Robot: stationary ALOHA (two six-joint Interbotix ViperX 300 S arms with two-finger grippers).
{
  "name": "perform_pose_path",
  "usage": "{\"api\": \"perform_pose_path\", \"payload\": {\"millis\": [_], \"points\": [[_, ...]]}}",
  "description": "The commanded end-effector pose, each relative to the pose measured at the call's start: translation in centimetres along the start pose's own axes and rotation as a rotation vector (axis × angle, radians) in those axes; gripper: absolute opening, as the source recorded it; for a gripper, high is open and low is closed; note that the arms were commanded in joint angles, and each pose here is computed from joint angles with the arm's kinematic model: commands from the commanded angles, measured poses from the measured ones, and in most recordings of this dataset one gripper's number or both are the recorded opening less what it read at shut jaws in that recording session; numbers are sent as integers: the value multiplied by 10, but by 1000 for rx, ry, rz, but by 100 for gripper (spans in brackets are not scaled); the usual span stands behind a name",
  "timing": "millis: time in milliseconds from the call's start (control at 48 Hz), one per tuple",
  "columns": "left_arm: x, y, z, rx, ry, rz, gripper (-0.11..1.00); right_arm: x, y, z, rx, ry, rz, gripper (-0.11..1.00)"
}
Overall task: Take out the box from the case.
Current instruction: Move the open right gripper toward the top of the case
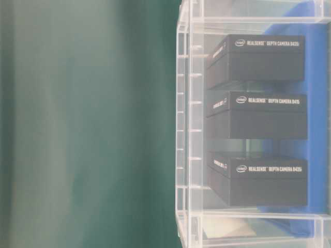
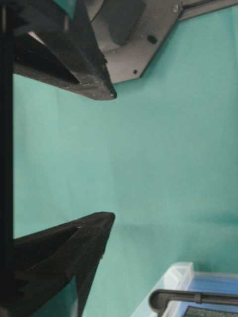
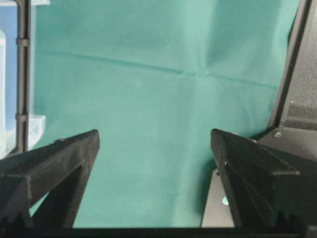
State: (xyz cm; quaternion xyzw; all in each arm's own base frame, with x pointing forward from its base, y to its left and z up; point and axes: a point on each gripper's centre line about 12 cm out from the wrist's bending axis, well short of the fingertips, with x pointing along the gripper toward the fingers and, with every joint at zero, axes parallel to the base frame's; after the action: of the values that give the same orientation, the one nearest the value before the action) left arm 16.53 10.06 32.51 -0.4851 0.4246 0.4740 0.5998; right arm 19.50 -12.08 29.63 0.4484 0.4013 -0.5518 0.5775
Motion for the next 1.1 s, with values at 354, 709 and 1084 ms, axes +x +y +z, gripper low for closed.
{"api": "perform_pose_path", "payload": {"millis": [354,709,1084], "points": [[-7,-2,2,-19,-15,-23,98,-4,1,3,25,-12,12,95],[-6,-3,3,-22,-13,-21,98,-4,11,4,93,6,36,95],[-6,-4,3,-42,-12,-20,98,-4,58,14,90,9,72,95]]}}
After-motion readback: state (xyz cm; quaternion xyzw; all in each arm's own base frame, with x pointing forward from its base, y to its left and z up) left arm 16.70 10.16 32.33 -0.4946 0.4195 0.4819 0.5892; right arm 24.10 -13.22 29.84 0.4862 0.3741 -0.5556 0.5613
